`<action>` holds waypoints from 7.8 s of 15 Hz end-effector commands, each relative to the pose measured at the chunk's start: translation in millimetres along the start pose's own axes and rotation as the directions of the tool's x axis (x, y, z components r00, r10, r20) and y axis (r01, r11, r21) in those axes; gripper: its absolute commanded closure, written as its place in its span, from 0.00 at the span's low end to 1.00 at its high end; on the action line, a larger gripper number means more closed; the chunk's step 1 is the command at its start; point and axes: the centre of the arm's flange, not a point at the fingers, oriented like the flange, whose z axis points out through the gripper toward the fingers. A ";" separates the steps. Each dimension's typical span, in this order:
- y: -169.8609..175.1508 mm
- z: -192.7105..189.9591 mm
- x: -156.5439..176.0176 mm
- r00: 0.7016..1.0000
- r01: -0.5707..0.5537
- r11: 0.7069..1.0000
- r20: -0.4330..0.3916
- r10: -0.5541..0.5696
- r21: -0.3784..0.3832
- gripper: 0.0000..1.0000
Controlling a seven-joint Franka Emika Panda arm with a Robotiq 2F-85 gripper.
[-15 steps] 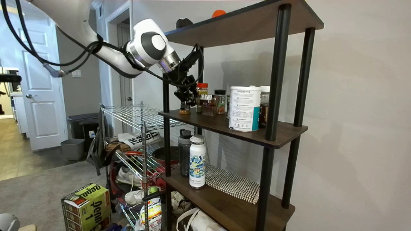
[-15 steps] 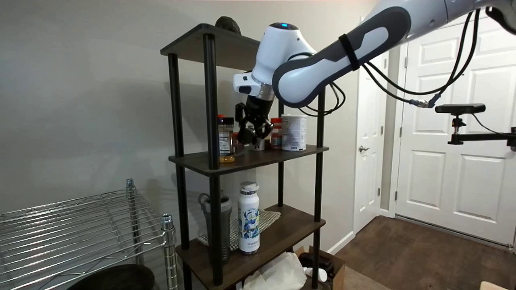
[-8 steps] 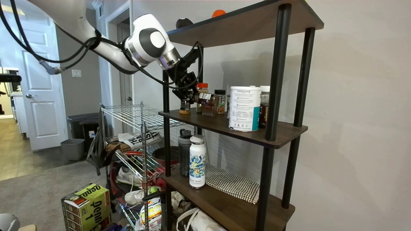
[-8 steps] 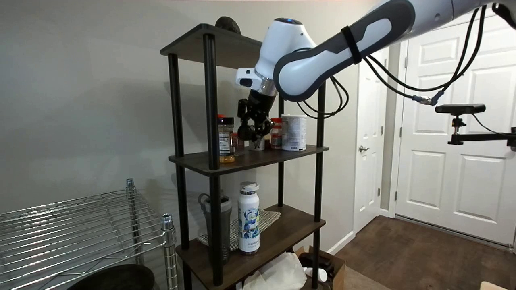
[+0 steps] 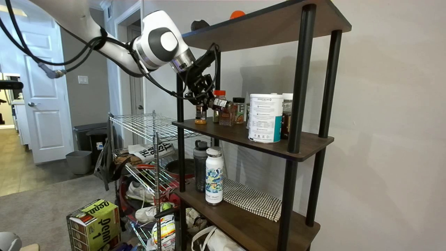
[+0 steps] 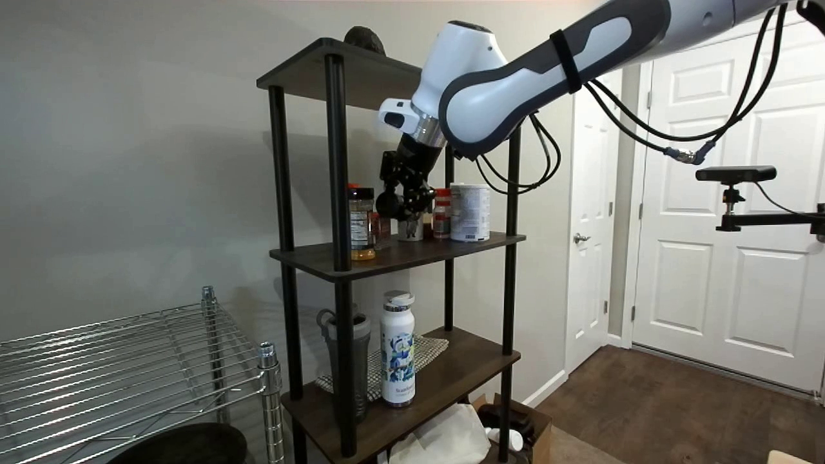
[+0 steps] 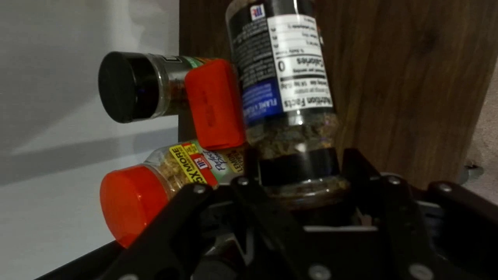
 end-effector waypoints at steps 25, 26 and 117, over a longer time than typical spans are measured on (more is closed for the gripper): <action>-11.1 -16.1 -11.8 0.865 -0.487 0.872 -0.159 0.475 -0.045 0.69; -9.3 -17.9 -13.8 0.851 -0.507 0.861 -0.184 0.492 -0.038 0.69; -45.1 10.2 -114.4 0.528 -0.818 0.570 -0.291 0.798 0.076 0.00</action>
